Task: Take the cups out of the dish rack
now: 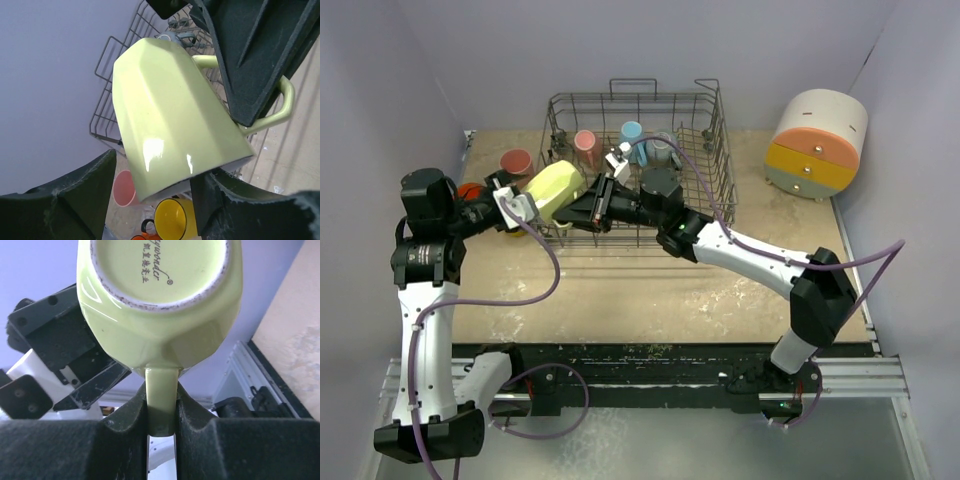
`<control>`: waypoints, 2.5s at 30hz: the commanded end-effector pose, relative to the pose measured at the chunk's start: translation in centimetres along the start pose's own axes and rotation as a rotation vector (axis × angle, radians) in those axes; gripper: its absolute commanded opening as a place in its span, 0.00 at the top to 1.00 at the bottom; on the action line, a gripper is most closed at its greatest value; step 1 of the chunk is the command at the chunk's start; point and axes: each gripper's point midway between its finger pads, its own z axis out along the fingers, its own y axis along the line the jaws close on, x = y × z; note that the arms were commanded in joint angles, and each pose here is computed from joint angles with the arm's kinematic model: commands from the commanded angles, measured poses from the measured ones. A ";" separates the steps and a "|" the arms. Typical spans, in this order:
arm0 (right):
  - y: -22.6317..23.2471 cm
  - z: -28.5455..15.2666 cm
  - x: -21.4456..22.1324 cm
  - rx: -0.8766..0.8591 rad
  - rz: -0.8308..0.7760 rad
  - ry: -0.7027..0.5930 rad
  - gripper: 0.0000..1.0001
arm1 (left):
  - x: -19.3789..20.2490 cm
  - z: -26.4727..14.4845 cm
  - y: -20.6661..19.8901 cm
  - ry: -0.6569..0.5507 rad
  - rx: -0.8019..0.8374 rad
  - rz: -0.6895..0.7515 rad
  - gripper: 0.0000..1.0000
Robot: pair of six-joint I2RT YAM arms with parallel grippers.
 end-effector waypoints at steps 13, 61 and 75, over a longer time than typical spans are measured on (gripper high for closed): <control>8.6 -3.0 1.9 -0.282 -0.057 0.013 0.56 | -1.7 -0.6 1.6 -0.030 -0.080 0.023 1.00; -2.5 -15.0 -12.1 0.731 -0.594 -0.423 0.20 | 35.0 -11.0 -1.5 1.262 0.178 -0.564 1.00; -2.0 -14.8 -12.7 0.743 -0.588 -0.436 0.19 | 37.1 -9.9 0.3 1.251 0.105 -0.551 0.62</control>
